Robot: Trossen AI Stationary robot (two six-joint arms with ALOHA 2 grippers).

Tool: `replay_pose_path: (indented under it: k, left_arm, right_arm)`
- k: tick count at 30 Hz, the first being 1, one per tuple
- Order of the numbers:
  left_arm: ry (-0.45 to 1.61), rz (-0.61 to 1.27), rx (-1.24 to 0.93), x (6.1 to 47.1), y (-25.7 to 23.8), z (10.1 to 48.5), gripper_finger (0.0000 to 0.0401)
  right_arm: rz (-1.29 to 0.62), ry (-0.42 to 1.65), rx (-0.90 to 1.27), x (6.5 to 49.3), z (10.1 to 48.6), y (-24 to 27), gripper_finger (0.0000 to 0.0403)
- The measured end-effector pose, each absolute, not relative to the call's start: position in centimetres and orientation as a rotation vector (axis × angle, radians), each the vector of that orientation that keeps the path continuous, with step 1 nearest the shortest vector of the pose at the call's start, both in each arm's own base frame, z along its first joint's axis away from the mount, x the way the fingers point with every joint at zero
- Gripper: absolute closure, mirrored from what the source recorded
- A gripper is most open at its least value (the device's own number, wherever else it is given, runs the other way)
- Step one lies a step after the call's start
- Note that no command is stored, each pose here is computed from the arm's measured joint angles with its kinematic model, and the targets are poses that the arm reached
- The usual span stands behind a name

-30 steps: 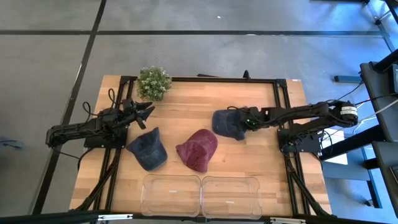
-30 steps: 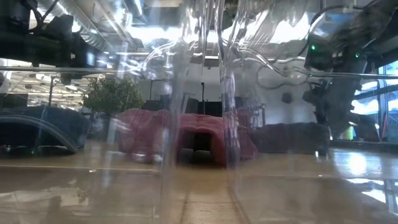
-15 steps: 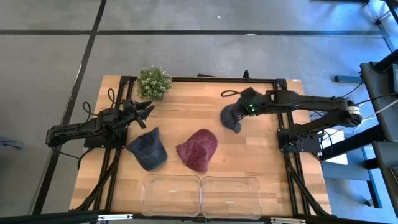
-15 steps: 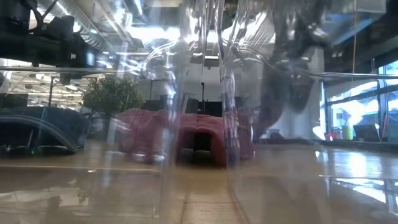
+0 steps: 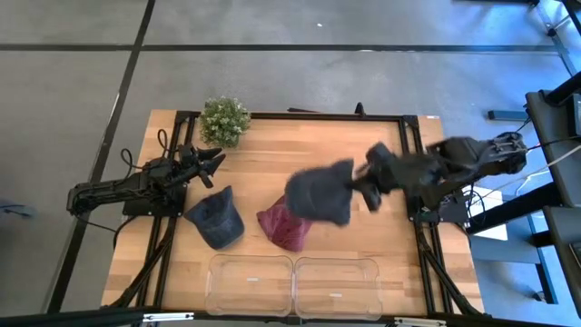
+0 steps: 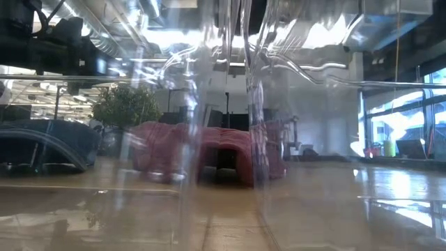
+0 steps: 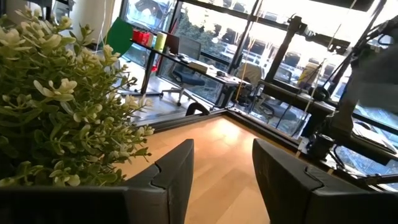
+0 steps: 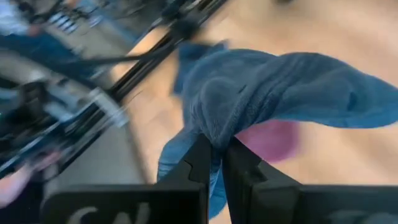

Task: Pick & Place hat
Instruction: Put the right black cap into the right transparent bin

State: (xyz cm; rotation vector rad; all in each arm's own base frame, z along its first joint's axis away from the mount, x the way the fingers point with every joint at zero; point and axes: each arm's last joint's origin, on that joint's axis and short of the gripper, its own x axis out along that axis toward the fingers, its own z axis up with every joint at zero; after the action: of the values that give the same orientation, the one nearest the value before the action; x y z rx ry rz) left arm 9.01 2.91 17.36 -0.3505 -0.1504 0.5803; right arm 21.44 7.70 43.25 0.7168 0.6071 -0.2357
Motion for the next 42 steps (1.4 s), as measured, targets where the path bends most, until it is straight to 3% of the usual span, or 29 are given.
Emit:
replay_pose_path:
  k: [6, 12, 17, 25, 36, 42]
  left_arm:
    - [-0.165, 0.575, -0.398, 9.0, 2.9, 17.4, 0.0243]
    - [-0.171, 0.574, -0.419, 9.0, 2.9, 17.4, 0.0243]
    - [-0.174, 0.574, -0.425, 9.0, 2.9, 17.4, 0.0242]
    - [-0.173, 0.575, -0.424, 9.0, 2.9, 17.4, 0.0243]
    - [-0.173, 0.574, -0.425, 9.0, 2.9, 17.4, 0.0243]
    - [-0.174, 0.574, -0.425, 9.0, 2.9, 17.4, 0.0243]
  right_arm:
    - [-0.089, 0.659, 0.826, 20.6, 42.4, 15.2, 0.038]
    - [-0.123, 0.692, 0.875, 18.9, 39.4, 22.4, 0.038]
    - [-0.164, 0.724, 0.794, 18.6, 36.2, 26.3, 0.038]
    - [-0.22, 0.924, 0.661, 19.6, 31.9, 28.5, 0.038]
    - [-0.286, 1.072, 0.586, 18.9, 30.9, 27.8, 0.0379]
    - [-0.268, 1.1, 0.579, 18.8, 30.9, 27.9, 0.0309]
